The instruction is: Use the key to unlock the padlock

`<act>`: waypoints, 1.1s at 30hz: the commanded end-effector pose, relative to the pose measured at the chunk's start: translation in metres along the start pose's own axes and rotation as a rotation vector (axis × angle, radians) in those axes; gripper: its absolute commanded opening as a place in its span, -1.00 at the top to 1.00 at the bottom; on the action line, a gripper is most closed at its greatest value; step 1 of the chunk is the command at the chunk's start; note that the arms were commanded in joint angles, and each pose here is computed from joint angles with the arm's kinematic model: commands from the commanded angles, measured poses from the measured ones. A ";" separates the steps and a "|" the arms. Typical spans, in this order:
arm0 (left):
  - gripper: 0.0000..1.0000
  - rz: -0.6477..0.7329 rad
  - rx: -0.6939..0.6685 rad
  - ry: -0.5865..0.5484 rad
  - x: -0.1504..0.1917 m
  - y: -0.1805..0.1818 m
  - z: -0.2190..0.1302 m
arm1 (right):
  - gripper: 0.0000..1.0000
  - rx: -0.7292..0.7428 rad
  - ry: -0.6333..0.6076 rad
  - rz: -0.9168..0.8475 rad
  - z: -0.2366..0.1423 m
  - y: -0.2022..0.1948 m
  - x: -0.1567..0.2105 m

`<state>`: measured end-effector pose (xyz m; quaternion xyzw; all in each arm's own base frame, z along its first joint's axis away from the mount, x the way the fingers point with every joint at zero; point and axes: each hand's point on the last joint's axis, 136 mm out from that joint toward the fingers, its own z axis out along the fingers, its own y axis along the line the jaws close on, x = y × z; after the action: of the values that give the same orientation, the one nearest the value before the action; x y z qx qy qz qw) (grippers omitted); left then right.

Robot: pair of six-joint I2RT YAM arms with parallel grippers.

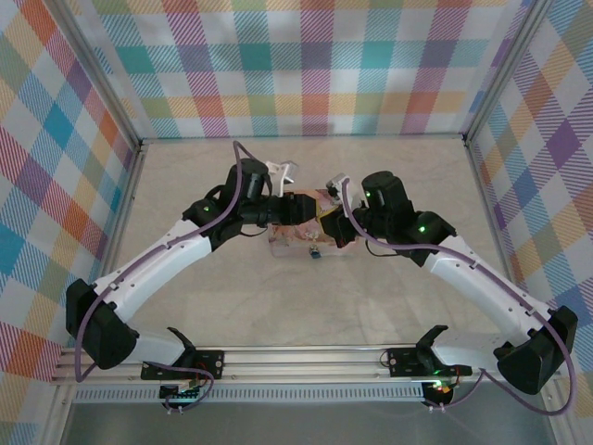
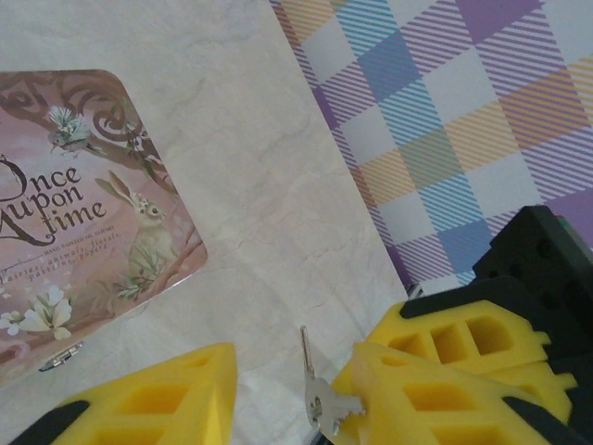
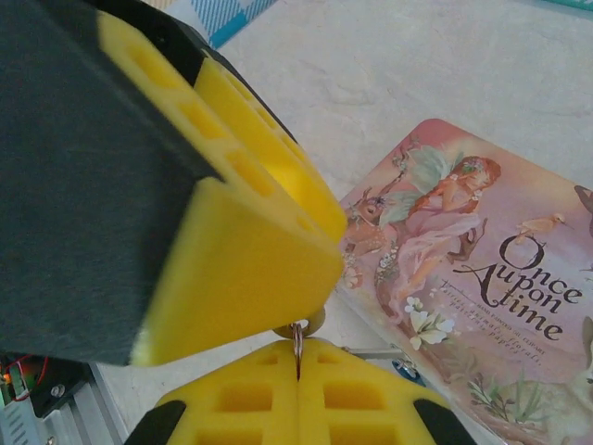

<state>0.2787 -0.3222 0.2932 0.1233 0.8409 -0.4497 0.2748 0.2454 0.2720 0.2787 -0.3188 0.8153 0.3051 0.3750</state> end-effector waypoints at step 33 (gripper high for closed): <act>1.00 0.204 0.204 -0.049 0.003 -0.047 -0.026 | -0.06 -0.305 -0.340 0.222 -0.033 0.028 -0.021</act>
<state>0.2600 -0.3211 0.3129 0.1929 0.8068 -0.4631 0.3121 0.2307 0.2621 0.2875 -0.2216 0.7671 0.4438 0.4068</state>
